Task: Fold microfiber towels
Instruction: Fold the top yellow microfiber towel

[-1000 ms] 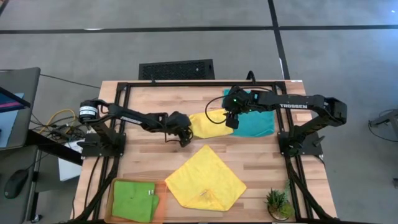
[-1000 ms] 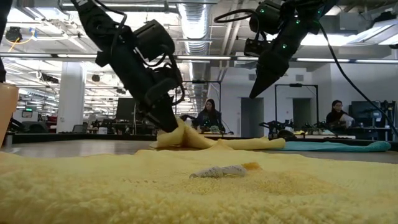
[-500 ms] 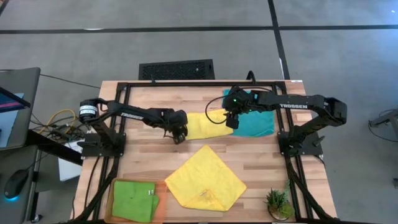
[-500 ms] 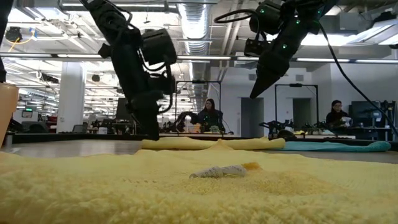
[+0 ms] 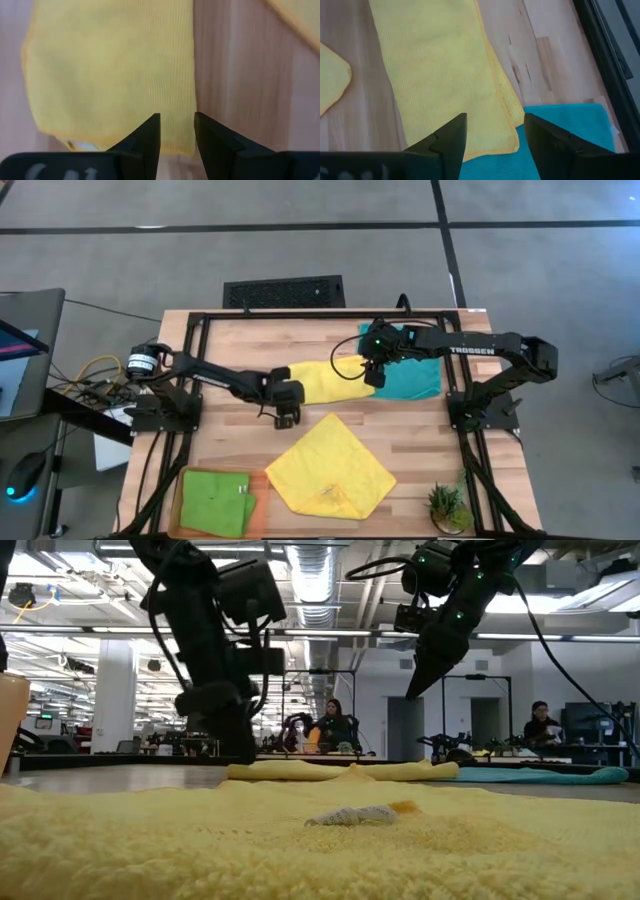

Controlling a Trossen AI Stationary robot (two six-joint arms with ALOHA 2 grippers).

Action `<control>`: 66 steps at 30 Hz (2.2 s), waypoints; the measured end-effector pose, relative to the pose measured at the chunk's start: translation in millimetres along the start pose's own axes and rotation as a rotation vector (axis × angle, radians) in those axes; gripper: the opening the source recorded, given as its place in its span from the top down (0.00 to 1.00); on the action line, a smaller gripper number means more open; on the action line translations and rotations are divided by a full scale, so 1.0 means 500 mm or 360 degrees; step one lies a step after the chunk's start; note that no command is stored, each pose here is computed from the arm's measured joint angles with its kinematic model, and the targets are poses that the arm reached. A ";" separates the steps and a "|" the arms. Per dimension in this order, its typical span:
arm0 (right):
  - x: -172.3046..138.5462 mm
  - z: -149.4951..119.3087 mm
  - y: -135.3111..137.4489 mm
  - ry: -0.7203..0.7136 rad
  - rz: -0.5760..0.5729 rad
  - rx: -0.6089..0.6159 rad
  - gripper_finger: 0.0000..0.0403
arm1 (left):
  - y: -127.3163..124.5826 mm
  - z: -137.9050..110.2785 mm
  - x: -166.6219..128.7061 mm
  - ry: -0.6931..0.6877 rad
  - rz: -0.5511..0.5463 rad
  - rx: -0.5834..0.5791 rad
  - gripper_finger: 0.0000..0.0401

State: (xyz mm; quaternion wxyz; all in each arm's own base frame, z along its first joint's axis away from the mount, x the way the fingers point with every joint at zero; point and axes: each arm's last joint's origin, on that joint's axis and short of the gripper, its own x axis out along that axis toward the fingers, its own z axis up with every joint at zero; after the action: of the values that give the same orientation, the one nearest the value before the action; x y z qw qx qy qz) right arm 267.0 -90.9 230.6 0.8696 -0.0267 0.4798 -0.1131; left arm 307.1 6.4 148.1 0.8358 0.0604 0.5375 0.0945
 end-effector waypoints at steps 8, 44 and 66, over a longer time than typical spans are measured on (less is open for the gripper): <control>0.000 0.000 0.000 -0.0002 -0.0001 0.0000 0.45 | -0.004 -0.014 0.007 0.0019 -0.0047 -0.0072 0.72; -0.080 -0.014 -0.004 -0.0067 -0.0025 0.0025 0.45 | 0.027 0.030 -0.049 0.0189 0.0041 -0.0417 1.00; -0.118 -0.031 -0.001 -0.0046 -0.0017 0.0065 0.45 | 0.089 0.202 -0.033 -0.0065 0.0004 0.0006 1.00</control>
State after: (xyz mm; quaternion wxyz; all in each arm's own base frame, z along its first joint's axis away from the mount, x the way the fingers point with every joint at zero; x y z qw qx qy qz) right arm 223.4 -77.5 271.4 0.8763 -0.0132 0.4646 -0.1270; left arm 388.3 46.1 213.9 0.8464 0.0647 0.5203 0.0932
